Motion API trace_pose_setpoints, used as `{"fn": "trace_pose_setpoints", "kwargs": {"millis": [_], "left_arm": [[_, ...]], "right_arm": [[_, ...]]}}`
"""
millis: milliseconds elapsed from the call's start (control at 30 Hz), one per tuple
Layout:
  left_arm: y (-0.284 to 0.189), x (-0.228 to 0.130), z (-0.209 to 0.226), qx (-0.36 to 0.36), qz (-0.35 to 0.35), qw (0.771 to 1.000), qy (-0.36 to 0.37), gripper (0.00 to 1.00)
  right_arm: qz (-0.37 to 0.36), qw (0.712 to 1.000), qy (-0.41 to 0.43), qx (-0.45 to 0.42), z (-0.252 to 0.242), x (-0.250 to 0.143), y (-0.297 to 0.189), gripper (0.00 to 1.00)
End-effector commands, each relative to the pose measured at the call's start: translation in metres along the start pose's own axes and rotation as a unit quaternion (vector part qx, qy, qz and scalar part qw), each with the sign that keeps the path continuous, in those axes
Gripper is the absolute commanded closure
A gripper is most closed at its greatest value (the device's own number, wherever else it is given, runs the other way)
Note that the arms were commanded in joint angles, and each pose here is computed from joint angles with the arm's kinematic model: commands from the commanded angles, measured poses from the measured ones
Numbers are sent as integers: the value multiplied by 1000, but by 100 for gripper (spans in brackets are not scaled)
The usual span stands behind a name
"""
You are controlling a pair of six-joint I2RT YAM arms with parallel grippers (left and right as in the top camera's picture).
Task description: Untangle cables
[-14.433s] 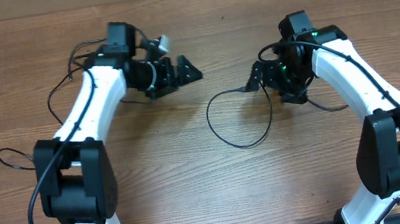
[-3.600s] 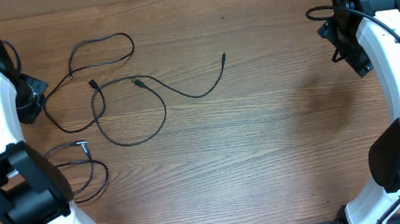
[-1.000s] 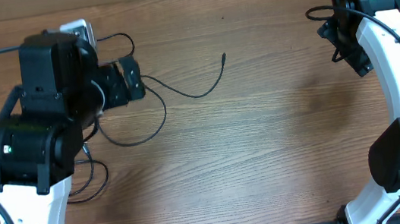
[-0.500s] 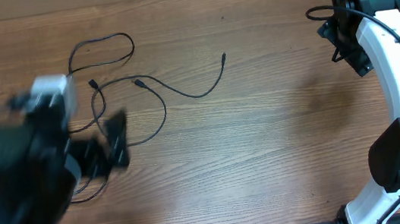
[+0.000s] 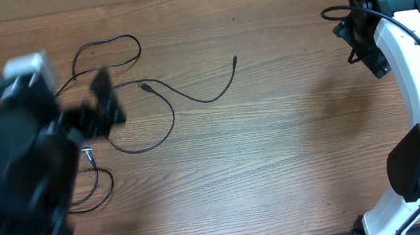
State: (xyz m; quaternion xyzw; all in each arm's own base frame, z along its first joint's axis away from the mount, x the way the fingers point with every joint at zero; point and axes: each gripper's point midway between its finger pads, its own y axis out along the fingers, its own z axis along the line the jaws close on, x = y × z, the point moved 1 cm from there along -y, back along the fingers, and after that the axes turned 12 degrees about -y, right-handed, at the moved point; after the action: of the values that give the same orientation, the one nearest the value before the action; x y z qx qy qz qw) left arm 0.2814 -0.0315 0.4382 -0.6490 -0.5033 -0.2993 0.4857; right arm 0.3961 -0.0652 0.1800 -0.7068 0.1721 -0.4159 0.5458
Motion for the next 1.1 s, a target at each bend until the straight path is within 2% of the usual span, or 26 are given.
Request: {"fn": "trace_pose_setpoints", "kwargs": {"millis": [0, 133, 233, 267, 333, 600, 767, 900, 967, 1033, 1067], "left_arm": [[85, -30, 20, 87, 42, 990, -99, 0], [162, -77, 59, 206, 75, 948, -233, 3], [203, -119, 89, 277, 98, 909, -297, 2], [223, -141, 107, 311, 105, 886, -328, 0], [246, -162, 125, 336, 110, 868, -348, 0], [322, -212, 159, 338, 105, 861, -365, 1], [345, -250, 165, 338, 127, 847, -391, 6], [360, -256, 178, 341, 101, 846, -398, 10], [366, -254, 185, 339, 85, 847, -401, 37], [369, -249, 190, 336, 74, 848, -404, 80], [370, -246, 192, 334, 70, 848, -406, 96]], "right_arm": [[-15, 1000, 13, 6, 0, 9, -7, 0], [-15, 1000, 13, 6, 0, 9, -7, 0], [-15, 1000, 13, 6, 0, 9, -7, 0], [-15, 1000, 13, 6, 0, 9, -7, 0], [-15, 1000, 13, 6, 0, 9, -7, 0], [-16, 1000, 13, 5, 0, 9, -7, 0], [-16, 1000, 13, 5, 0, 9, -7, 0], [-15, 1000, 13, 6, 0, 9, -7, 0], [-15, 1000, 13, 6, 0, 9, -7, 0], [-15, 1000, 13, 6, 0, 9, -7, 0], [-15, 1000, 13, 6, 0, 9, -7, 0]]}}
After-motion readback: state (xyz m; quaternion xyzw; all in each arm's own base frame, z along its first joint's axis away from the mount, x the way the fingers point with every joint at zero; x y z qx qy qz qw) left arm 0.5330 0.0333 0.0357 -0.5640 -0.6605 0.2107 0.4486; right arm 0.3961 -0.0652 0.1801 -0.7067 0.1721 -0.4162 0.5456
